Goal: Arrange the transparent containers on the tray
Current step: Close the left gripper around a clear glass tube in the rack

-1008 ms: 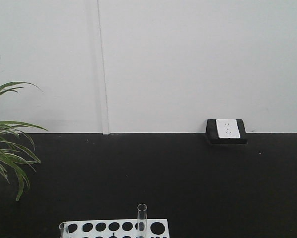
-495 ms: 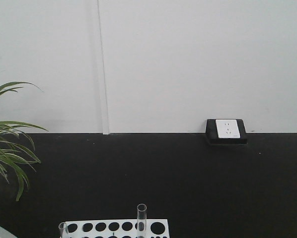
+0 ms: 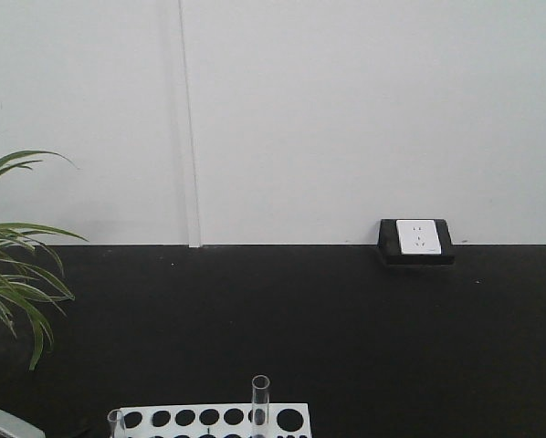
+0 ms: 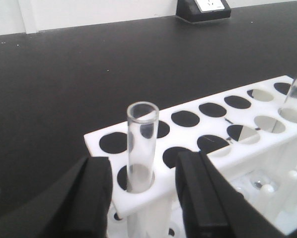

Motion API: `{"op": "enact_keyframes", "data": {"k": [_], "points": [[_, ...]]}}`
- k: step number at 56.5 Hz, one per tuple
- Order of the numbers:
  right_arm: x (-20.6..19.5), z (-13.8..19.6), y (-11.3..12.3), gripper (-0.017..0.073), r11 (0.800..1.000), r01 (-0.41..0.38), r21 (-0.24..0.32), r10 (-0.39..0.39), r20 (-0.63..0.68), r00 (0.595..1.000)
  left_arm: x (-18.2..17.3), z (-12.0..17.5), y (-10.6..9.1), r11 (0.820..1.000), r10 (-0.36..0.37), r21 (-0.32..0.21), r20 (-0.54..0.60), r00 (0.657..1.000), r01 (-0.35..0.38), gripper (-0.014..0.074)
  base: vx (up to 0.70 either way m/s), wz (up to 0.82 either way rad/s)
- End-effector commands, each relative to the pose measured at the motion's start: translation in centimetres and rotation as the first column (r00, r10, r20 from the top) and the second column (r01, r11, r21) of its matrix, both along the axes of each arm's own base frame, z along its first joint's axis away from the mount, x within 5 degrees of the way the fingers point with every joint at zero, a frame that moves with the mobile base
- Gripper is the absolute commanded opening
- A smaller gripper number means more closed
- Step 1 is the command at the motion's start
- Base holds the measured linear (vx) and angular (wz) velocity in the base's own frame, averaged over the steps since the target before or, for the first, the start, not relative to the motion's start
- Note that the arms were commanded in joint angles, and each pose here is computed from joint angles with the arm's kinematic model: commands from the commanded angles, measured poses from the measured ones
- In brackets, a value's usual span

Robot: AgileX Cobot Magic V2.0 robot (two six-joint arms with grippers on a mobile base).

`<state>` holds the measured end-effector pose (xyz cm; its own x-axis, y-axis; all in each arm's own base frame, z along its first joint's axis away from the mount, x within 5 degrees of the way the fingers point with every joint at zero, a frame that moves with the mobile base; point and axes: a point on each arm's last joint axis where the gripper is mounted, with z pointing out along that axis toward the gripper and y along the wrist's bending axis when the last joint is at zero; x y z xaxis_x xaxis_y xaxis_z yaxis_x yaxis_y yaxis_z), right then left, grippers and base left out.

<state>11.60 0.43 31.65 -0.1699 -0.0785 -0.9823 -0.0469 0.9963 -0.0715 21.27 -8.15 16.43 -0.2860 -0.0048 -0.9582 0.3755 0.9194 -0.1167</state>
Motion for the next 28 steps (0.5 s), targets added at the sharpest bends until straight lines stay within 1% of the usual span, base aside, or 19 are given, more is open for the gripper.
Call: {"op": "enact_keyframes", "data": {"k": [1, 11, 16, 28], "points": [[0.2, 1.5, 0.0, 0.0318, 1.000, 0.000, -0.009, 0.001, 0.081, 0.997, 0.8, 2.0, -0.4, 0.997, 0.007, -0.071, 0.138, 0.990, 0.003, 0.0437, 0.00, 0.00], [0.1, 1.4, 0.0, 0.0318, 1.000, 0.000, -0.009, 0.000, 0.064, 0.998, 2.4, 3.0, -0.9, 0.998, 0.008, -0.070, 0.152, 0.988, 0.002, 0.0437, 0.00, 0.00], [0.1, 1.4, 0.0, 0.0318, 1.000, 0.000, -0.009, 0.000, 0.064, 0.998, 3.0, 2.7, -1.1, 0.998, 0.008, -0.055, 0.120, 0.993, -0.002, 0.0437, 0.00, 0.00], [0.1, 1.4, 0.0, 0.0318, 1.000, 0.000, -0.009, 0.000, 0.064, 0.998, 3.3, 1.6, -1.2, 0.999, 0.007, -0.044, 0.086, 0.996, -0.003, 0.0435, 0.00, 0.00]]}}
